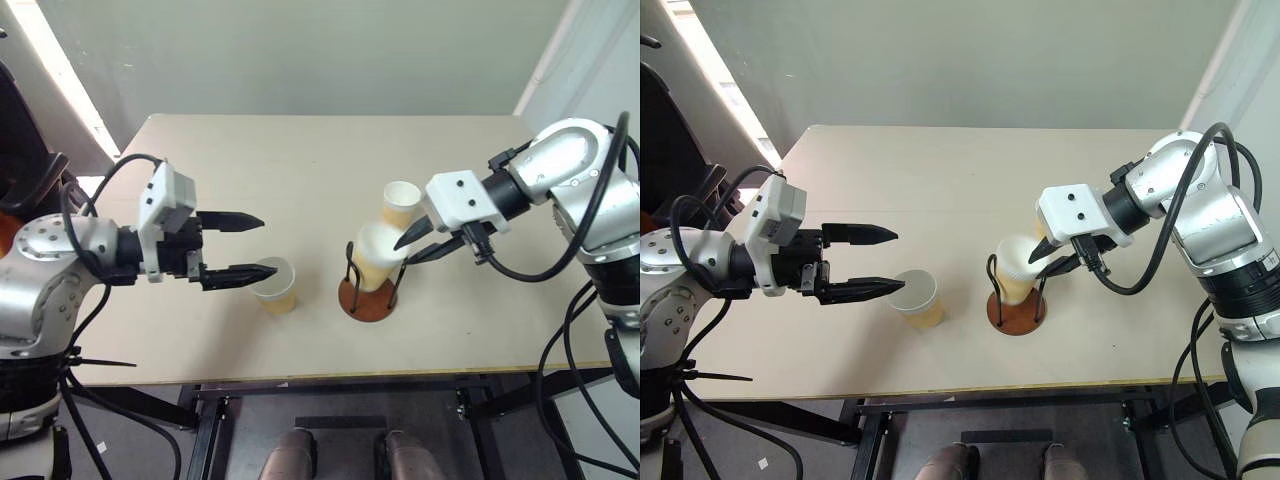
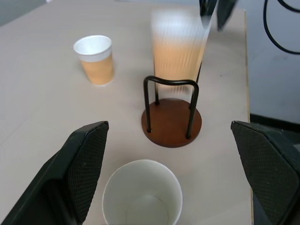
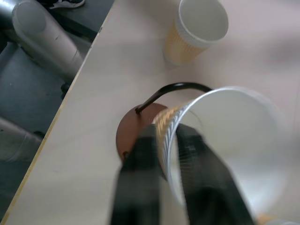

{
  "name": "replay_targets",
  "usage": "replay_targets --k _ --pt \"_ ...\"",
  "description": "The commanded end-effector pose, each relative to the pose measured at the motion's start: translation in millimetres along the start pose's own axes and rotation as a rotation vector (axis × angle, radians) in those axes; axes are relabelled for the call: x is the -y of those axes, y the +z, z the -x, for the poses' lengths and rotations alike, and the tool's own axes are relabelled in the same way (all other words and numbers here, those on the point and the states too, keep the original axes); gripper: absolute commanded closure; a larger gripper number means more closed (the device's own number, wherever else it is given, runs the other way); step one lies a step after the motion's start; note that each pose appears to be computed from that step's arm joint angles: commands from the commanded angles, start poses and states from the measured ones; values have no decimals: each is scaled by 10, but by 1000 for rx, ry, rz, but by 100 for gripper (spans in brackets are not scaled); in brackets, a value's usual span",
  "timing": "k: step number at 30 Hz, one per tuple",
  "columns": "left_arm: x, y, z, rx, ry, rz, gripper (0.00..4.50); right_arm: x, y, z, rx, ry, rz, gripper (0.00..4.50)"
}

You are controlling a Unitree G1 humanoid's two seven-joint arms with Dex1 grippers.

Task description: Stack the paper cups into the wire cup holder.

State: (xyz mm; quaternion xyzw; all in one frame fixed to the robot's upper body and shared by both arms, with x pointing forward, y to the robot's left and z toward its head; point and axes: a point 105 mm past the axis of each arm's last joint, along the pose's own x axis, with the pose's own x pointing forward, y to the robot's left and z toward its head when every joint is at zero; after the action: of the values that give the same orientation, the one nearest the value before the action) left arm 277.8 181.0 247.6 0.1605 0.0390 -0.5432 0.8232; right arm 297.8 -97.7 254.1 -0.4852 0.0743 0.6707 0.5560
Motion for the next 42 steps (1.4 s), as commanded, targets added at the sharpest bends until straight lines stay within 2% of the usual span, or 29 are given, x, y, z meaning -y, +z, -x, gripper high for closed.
replay_targets --k 1,4,8,10,13,15,25,33,42 --pt "4 118 83 61 25 -17 0 74 25 96 -13 -39 25 228" --pt "-16 94 129 80 43 2 0 193 -6 209 -13 -105 6 134" --pt "-39 22 172 81 66 27 0 556 -191 394 -80 -305 -15 3" --pt "-61 -13 195 79 86 33 0 814 -335 457 -123 -438 -46 3" --pt "-83 -90 217 78 117 41 0 1033 -391 422 -34 -514 -143 3" --pt "-63 -128 216 87 128 48 0 1115 -525 334 -40 -542 -196 3" --pt "19 48 179 128 173 -15 0 1092 -1023 -59 -196 -546 -292 3" --pt "-6 37 133 76 230 -50 0 1013 -1209 -231 -243 -543 -336 3" --pt "25 39 133 56 221 -57 0 985 -1270 -341 -273 -542 -329 296"
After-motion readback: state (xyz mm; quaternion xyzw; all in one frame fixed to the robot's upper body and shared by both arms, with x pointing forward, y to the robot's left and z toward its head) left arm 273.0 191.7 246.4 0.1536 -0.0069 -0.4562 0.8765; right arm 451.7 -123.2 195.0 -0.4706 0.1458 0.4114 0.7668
